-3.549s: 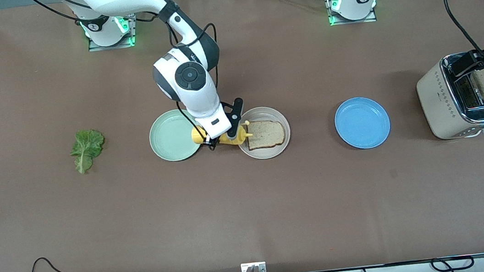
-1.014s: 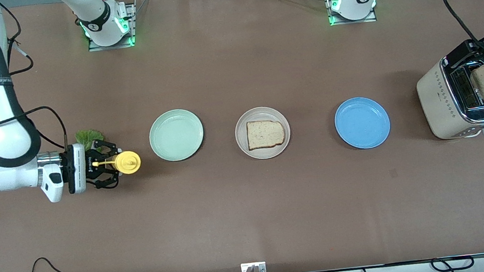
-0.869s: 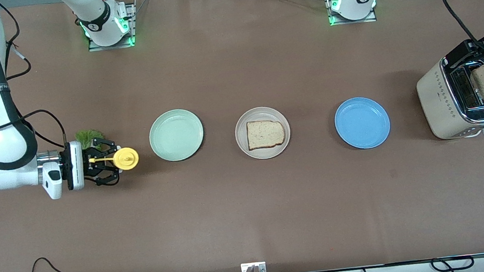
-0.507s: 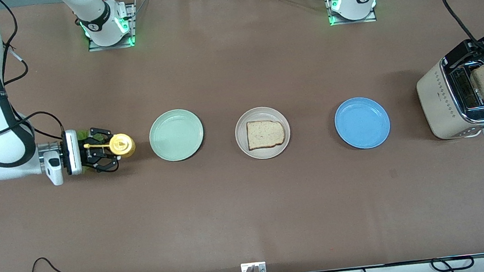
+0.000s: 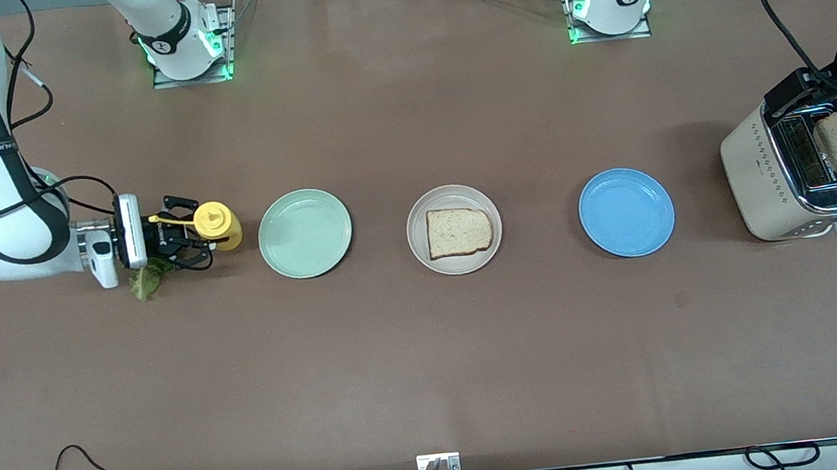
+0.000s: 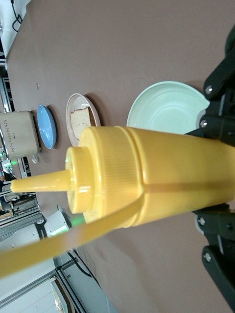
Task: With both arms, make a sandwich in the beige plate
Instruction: 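Carry the yellow bottle back beside the lettuce with the right gripper, then release the yellow bottle and raise the right gripper, then lower the right gripper onto the lettuce leaf and grasp it, then carry the lettuce leaf with the right gripper over the bread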
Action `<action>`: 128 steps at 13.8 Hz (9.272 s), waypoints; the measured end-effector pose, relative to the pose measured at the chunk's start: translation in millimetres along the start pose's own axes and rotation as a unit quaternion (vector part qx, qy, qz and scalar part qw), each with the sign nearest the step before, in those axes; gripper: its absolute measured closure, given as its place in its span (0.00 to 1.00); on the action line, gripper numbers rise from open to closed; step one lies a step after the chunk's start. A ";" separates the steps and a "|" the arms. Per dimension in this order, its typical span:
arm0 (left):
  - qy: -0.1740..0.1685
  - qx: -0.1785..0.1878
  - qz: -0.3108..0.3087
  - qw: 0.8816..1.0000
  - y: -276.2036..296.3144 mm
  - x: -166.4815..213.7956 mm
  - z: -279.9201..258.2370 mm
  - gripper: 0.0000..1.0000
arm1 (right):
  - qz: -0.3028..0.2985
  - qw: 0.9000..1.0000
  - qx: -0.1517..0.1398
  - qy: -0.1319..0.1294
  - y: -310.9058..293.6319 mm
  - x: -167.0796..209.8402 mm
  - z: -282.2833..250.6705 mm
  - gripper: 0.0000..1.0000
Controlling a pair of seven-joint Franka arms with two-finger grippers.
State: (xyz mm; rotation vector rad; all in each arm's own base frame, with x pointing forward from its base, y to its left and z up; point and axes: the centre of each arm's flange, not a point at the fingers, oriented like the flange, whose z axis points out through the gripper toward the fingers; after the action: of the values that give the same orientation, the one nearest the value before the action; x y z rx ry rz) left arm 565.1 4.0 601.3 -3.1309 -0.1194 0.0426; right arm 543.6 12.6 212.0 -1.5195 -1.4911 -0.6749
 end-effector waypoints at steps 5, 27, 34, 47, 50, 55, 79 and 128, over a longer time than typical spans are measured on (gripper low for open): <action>-0.002 0.000 -0.001 1.000 -1.1 0.0 0.7 0.00 | -0.018 1.000 -0.014 0.016 -8.0 -22.7 0.7 0.54; -0.030 0.002 0.008 1.000 8.2 -7.8 3.7 0.00 | -0.015 0.996 -0.042 0.078 -15.0 -84.4 -2.8 0.00; -0.013 0.001 0.008 1.000 8.3 -4.4 -0.5 0.00 | -0.004 0.994 -0.069 0.083 -24.0 -105.1 -42.3 0.00; -0.002 0.000 0.002 1.000 1.9 -1.4 -2.5 0.00 | 0.181 0.982 -0.048 0.007 24.9 -19.7 -193.0 0.00; -0.003 0.000 0.003 1.000 3.2 -1.6 -2.4 0.00 | 0.247 0.966 -0.062 -0.048 27.2 23.9 -222.4 0.00; -0.003 0.000 0.004 1.000 4.6 -1.9 -2.3 0.00 | 0.341 0.922 -0.088 -0.163 24.4 123.1 -223.7 0.00; -0.006 0.000 -0.001 1.000 -1.7 -1.3 -0.5 0.00 | 0.625 0.533 -0.485 -0.302 -3.2 34.2 -94.2 0.00; -0.001 -0.001 -0.019 1.000 -22.2 5.8 4.7 0.00 | 0.723 0.530 -0.341 -0.284 -18.8 309.0 -59.7 0.96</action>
State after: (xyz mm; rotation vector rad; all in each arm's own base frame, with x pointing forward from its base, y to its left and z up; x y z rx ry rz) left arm 569.1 26.6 596.6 -3.1305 -0.1798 0.0457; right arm 577.9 112.2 509.2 -2.9968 0.2792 0.4318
